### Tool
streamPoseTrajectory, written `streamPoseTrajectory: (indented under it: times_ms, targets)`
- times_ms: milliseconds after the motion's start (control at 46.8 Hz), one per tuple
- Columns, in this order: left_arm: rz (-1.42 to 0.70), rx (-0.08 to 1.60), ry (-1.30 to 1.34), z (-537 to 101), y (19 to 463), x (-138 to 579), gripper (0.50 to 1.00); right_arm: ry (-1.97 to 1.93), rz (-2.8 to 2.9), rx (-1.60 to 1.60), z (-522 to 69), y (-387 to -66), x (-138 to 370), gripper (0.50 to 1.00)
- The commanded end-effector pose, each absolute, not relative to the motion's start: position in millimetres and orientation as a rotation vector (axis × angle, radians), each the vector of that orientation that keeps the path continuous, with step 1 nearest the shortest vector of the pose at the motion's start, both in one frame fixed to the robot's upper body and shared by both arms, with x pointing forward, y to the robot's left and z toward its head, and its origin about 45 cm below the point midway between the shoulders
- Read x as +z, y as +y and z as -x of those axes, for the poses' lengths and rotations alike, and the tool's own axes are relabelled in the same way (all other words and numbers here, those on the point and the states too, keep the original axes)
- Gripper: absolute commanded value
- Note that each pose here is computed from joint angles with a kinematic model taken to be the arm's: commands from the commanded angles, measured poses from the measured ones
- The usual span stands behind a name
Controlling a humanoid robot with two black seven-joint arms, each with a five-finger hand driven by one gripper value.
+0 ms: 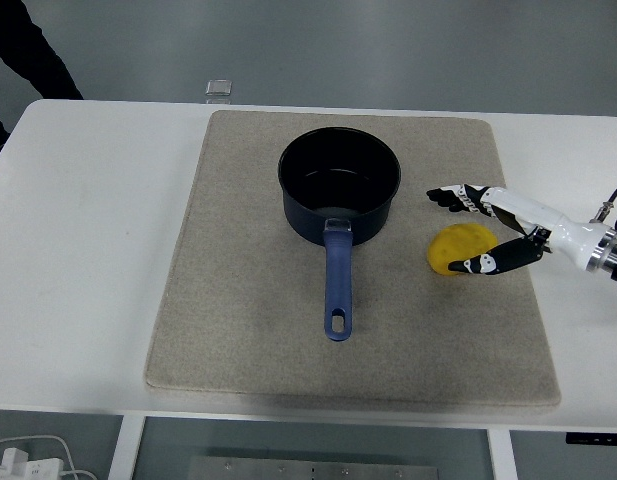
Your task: Put the potato in the blue pot
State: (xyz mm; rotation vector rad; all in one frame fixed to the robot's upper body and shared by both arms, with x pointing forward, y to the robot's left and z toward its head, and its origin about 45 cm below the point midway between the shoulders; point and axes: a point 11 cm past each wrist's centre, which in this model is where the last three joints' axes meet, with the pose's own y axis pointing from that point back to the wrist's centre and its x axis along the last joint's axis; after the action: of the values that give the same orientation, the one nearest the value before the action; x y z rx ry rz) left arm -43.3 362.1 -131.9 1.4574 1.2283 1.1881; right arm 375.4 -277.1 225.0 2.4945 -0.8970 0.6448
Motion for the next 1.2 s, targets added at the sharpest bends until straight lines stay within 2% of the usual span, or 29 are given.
streamPoseTrajectory:
  times_ms: [0,684,940,1026,1111,1175]
  targets:
    - [-1.459,1.19,1.229,44,363,-132,0.996,-0.891,-2.483,0.661,-376,-278,224,0.928]
    - [-1.459,1.19,1.229,44,363,-132,0.996,-0.89,-2.371,0.674,-381,-303,203,0.926]
    - [-1.46,1.189,1.228,44,363,-132,0.996,-0.89,-2.364,0.681,-381,-301,196,0.919]
    - [-1.46,1.189,1.228,44,363,-132,0.996,-0.897,-2.359,0.686,-380,-301,196,0.885]
    - [-1.46,1.188,1.23,45,363,-132,0.996,-0.911,-2.351,0.701,-382,-302,198,0.801]
    - [-1.46,1.19,1.231,45,363,-132,0.996,-0.924,-2.345,0.711,-383,-303,198,0.785]
